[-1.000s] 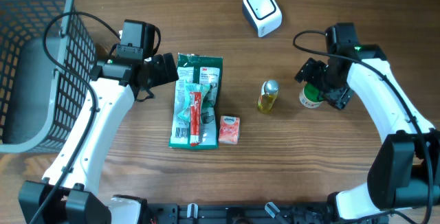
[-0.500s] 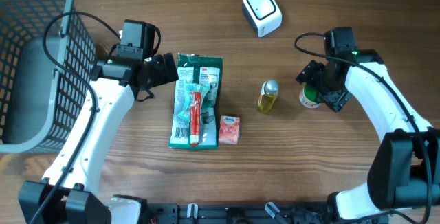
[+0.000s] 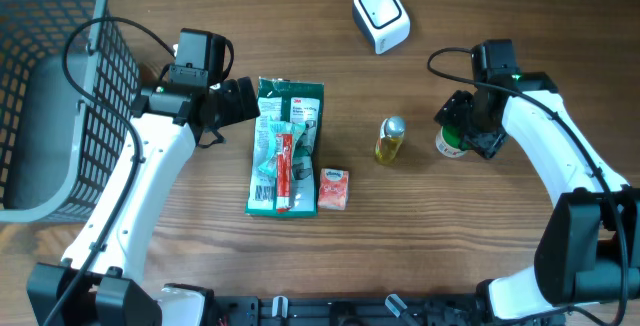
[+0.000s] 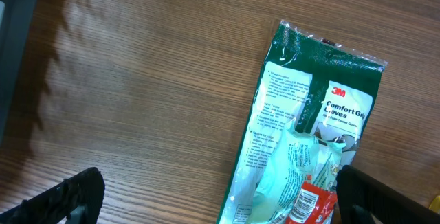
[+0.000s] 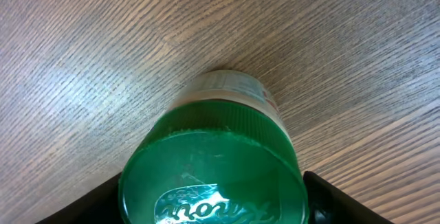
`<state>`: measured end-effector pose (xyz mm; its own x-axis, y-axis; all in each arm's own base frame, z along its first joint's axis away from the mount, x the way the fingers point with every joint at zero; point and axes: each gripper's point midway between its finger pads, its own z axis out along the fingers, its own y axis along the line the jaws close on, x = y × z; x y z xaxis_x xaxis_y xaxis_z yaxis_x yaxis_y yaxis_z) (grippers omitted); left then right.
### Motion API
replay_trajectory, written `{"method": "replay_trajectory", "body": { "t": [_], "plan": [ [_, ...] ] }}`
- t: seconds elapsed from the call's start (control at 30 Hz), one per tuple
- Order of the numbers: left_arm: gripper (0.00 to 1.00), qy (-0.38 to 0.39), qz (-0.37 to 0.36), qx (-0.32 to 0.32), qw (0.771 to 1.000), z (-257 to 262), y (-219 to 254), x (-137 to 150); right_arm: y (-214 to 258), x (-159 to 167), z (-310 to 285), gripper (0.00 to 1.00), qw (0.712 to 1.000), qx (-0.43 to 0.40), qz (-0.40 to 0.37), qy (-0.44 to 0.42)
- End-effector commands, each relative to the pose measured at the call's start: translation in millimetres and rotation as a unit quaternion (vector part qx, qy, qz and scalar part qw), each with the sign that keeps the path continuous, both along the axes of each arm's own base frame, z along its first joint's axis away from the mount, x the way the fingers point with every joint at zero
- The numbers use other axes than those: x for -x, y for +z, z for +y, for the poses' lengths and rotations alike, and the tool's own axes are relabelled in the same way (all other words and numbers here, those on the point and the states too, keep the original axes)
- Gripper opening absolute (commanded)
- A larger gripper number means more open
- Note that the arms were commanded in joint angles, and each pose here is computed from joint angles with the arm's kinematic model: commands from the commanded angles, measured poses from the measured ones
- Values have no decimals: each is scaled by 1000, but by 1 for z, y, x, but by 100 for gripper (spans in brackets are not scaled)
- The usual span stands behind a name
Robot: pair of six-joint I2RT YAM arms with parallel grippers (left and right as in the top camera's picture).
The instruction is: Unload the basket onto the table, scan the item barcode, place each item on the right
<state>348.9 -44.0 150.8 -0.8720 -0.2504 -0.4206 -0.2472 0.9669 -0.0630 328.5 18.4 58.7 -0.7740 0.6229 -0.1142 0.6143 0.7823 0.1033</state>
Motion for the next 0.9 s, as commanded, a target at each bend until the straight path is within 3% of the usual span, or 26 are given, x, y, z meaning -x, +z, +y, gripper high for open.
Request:
{"method": "replay_trajectory", "body": {
  "t": [0.0,0.13,0.37,0.87],
  "plan": [
    [100,-1,-12,-4,1000,3,8,-3,-1,4,-5,75,1000,17,5,21],
    [100,-1,-12,-4,1000,3,8,-3,-1,3,-5,72,1000,18,2,24],
    [100,-1,-12,-4,1000,3,8,-3,2,-3,-5,68,989,36,-8,140],
    [100,-1,-12,-4,1000,3,8,-3,10,-15,11,65,938,34,-43,341]
  ]
}}
